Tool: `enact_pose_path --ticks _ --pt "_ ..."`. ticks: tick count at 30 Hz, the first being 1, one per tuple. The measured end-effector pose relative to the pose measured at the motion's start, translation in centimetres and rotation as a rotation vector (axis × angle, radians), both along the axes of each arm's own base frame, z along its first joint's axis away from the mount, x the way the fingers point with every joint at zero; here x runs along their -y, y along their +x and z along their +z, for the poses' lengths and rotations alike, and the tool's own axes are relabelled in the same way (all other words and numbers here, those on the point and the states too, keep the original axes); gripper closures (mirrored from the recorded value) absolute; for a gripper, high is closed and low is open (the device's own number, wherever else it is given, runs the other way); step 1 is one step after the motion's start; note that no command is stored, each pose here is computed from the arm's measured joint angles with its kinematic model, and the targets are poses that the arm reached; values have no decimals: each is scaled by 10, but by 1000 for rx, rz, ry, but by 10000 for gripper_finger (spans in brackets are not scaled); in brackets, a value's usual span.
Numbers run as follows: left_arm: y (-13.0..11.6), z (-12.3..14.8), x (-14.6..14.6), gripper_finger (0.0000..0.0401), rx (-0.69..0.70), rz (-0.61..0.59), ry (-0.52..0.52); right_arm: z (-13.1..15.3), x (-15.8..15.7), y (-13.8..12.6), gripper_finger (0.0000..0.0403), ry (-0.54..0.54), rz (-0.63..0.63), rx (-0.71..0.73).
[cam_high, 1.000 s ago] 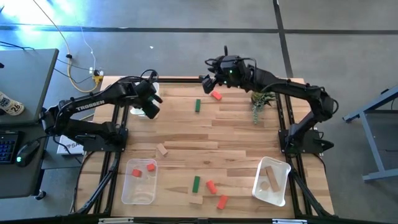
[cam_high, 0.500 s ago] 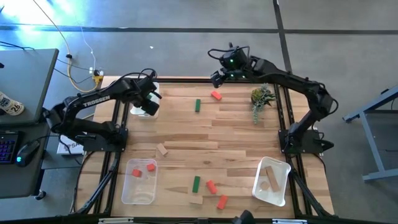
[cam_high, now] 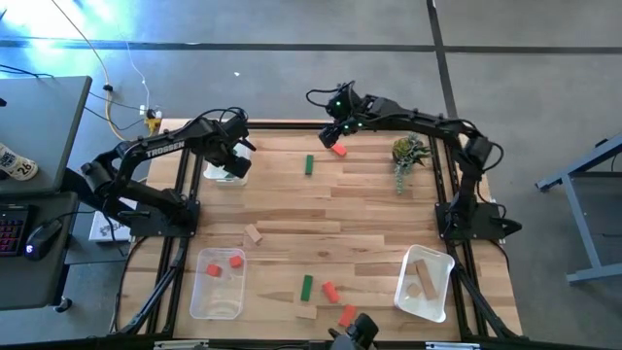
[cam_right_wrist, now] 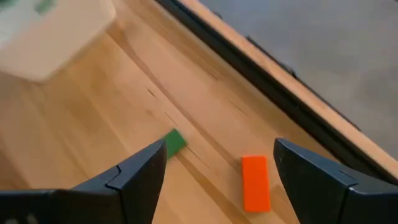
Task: Sort & place blocks by color
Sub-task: Put the green block into the top white bin, then put the orange block into the transparent bin
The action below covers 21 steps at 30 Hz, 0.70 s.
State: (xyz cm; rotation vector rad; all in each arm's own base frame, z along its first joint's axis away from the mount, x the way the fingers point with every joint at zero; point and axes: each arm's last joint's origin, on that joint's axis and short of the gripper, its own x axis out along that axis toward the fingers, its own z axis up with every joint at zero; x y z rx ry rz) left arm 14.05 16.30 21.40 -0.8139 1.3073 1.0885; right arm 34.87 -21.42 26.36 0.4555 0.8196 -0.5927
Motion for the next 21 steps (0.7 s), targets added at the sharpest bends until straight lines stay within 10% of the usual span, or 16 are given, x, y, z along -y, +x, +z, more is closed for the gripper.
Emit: enact_pose_path --ticks 21 --pt "4 -5 -1 193 41 23 -57 -72 22 0 121 104 -54 -262"
